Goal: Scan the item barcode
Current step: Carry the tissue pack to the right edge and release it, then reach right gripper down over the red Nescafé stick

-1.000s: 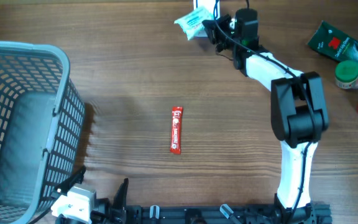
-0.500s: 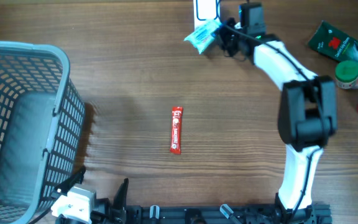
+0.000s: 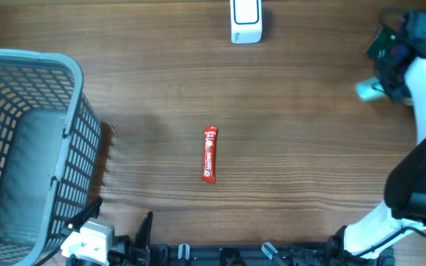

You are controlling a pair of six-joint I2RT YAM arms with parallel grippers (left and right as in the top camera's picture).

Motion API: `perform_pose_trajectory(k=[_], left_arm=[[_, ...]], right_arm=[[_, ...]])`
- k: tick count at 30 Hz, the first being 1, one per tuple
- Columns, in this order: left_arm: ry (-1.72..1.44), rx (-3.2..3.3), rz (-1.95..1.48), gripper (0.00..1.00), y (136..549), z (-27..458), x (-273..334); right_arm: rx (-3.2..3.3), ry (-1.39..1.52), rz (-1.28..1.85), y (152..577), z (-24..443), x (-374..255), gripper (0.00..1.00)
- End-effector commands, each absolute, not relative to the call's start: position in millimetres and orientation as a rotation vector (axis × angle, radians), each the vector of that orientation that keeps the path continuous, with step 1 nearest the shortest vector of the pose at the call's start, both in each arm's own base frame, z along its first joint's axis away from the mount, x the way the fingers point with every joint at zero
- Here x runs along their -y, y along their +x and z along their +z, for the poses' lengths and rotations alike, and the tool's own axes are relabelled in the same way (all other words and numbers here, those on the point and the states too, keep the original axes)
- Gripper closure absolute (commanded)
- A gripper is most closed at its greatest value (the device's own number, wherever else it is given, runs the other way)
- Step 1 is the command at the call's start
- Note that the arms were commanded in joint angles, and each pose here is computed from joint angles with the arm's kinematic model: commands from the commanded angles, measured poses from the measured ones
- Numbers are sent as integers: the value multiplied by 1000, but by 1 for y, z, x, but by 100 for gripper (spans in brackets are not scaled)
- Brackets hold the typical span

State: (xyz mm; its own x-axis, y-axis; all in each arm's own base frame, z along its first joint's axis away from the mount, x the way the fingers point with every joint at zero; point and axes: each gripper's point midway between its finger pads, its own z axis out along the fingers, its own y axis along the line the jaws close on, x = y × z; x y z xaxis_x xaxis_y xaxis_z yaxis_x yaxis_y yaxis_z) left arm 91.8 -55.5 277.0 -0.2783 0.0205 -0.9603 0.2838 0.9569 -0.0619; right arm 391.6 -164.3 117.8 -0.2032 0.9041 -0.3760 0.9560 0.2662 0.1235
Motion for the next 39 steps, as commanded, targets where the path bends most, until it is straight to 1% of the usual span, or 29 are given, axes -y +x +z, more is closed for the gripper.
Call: perform_pose_trajectory(k=[1,3,4,5,6,7,8,9,12,13,14,16,19,20,21,23,25,27,30,31,32,33,34,35,36,37,39], left_arm=[[249,-1830,-266,0,90,277,59],[249,-1830,-266,0,90,277,59],[249,-1830,-266,0,90,277,58],[249,-1830,-266,0,90,277,59],[249,-1830,-266,0,90,277,59],[249,-1830,-266,0,90,277,58],[249,-1830,-266,0,90,277,59],[249,-1830,-266,0,90,277,59],[249,-1830,-266,0,90,277,59],[249,-1830,-266,0,90,277,59],[249,-1830,-266,0,90,277,59],[249,-1830,-266,0,90,277,59],[249,-1830,-266,0,90,277,59],[249,-1830,-266,0,90,277,59],[249,-1830,-266,0,90,277,59],[249,-1830,-266,0,90,277,59],[249,-1830,-266,0,90,277,59],[249,-1830,-266,0,90,277,59],[249,-1830,-266,0,90,277,59],[249,-1830,-266,0,90,277,59],[249,-1830,-266,0,90,277,58],[249,-1830,-266,0,90,277,59],[249,-1830,-266,0,90,277,59],[249,-1830,-266,0,90,277,59],[249,-1830,-266,0,90,277,59],[249,-1830,-266,0,90,277,59],[249,-1830,-266,0,90,277,59]], right_arm=[[-2100,1835,-380,351,96,211,96],[-2062,1871,-387,344,96,226,95],[-2038,1881,-388,343,98,233,89],[-2027,1886,-386,342,100,237,72],[-2049,1876,-356,343,102,238,41],[-2067,1877,-303,345,107,234,26],[-2084,1866,-259,347,113,229,19],[-2085,1857,-224,349,120,226,14],[-2086,1792,-63,355,154,205,12],[-2129,1710,40,362,168,189,12],[-2202,1581,198,370,185,158,12],[-2341,1354,421,378,202,105,12],[-2545,982,742,379,213,14,12],[-2613,833,823,377,213,-21,14],[-2664,747,836,373,210,-46,14],[-2768,568,776,363,200,-94,15],[-2844,420,629,348,189,-134,12],[-2862,374,441,336,179,-157,11],[-2851,305,265,319,169,-193,10],[-2838,298,198,317,163,-200,14],[-2825,301,144,315,157,-206,21],[-2826,291,121,314,150,-214,25],[-2843,212,118,312,135,-233,25],[-2857,148,102,311,125,-243,20],[-2873,72,83,310,113,-251,19],[-2912,-25,30,306,88,-261,22],[-2966,-59,-42,300,59,-263,29]])
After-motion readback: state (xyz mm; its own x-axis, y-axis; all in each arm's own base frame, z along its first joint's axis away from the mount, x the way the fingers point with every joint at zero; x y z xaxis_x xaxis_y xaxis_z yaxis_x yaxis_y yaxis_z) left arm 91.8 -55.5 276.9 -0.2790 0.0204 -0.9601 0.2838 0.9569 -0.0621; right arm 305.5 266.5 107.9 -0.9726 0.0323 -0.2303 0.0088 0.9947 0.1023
